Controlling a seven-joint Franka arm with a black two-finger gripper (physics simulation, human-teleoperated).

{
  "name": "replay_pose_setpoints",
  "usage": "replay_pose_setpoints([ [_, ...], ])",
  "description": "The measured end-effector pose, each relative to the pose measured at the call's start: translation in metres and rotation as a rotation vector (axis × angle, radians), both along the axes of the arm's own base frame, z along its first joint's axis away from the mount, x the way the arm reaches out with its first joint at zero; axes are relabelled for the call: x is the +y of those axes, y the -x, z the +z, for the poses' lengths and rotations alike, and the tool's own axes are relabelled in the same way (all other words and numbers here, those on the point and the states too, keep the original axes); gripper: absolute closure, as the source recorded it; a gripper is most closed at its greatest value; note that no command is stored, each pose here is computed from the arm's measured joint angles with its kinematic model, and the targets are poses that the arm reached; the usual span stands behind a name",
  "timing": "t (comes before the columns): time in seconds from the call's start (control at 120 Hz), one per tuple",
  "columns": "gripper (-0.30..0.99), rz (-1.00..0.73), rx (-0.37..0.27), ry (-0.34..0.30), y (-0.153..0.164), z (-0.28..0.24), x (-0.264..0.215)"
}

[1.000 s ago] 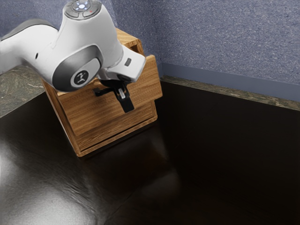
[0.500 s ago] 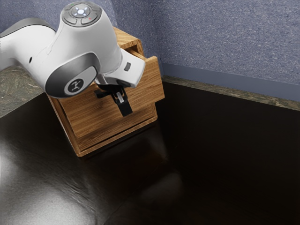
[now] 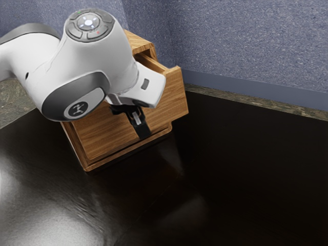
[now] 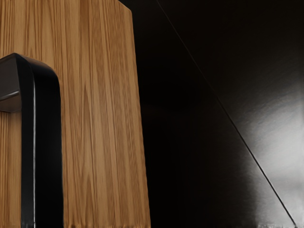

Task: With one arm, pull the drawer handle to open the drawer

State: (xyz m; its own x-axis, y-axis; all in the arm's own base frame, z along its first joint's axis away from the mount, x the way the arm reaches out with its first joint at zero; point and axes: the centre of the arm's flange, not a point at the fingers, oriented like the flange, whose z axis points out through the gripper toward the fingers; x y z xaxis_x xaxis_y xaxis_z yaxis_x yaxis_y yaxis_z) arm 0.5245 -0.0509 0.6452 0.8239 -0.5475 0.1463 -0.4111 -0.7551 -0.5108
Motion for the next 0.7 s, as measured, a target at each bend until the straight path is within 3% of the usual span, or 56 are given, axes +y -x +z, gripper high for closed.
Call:
replay_pose_setpoints([
  [0.433,0.0,0.017,-0.021,0.012,0.017,0.004,-0.018],
  [0.658,0.0,-0.008,-0.041,-0.037,0.033,0.016,-0.051],
  [0.7,0.0,-0.017,-0.037,-0.013,0.034,0.018,-0.064],
])
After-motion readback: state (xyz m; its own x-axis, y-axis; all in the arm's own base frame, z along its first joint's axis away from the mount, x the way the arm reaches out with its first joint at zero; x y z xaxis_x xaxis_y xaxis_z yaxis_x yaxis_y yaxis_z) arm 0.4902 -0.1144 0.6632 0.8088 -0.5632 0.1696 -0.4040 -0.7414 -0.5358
